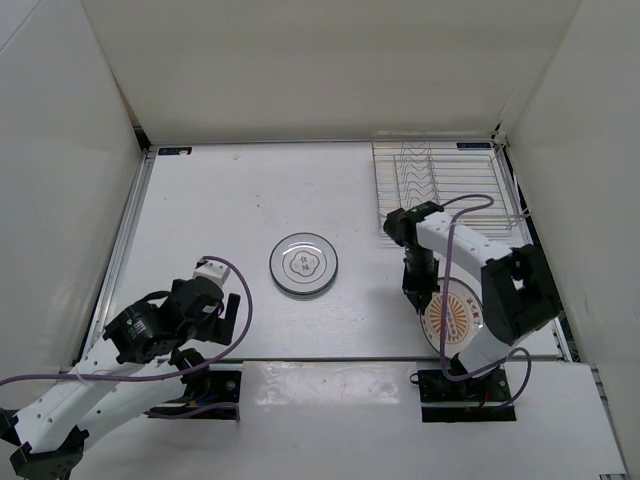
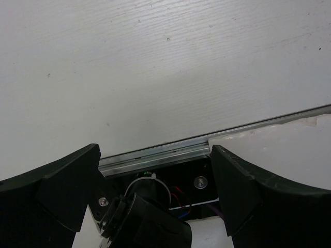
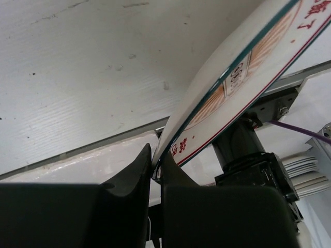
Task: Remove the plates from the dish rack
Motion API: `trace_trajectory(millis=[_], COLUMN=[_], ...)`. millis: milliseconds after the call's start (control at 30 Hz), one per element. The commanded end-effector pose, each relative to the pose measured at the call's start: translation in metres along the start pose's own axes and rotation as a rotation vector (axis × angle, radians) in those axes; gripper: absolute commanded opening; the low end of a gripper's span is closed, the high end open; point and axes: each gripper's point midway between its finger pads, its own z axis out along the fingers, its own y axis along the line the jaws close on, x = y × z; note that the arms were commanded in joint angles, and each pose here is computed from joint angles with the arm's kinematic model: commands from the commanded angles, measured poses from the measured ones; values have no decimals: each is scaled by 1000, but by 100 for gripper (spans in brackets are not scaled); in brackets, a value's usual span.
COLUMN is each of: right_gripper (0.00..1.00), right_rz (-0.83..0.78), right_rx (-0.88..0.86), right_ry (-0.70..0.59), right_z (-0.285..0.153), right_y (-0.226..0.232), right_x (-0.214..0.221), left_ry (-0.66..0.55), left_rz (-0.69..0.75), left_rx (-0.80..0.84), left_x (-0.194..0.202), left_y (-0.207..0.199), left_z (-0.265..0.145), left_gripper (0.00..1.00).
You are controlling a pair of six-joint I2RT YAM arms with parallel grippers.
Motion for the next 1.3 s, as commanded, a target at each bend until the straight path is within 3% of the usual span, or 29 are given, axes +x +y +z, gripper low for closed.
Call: trace_trajectory(millis=[0,200,467,700,1267], right_gripper=[0,0,0,0,7], right_rz=[26,-49,-246,-283,-312], right_rx=[-135,-124,-191,-117,-208], right_ry=[-29,-133,-139,-43,-146], right_z=[2,-7,-21,5,-33], right_y=[52,91,178,184,196], right_x=[-14,-40,-68,-58,-69], left_ry=[-16,-31,-25,-50,-52], left_rz=[5,9,21,1,3], left_rx=[-12,-5,1,-4,-10], left_x=[-3,-6,-6,-7,-7], left_y=[2,1,1,6,7], left_z=[2,1,-1,-6,-6], left_gripper=[100,100,100,100,100])
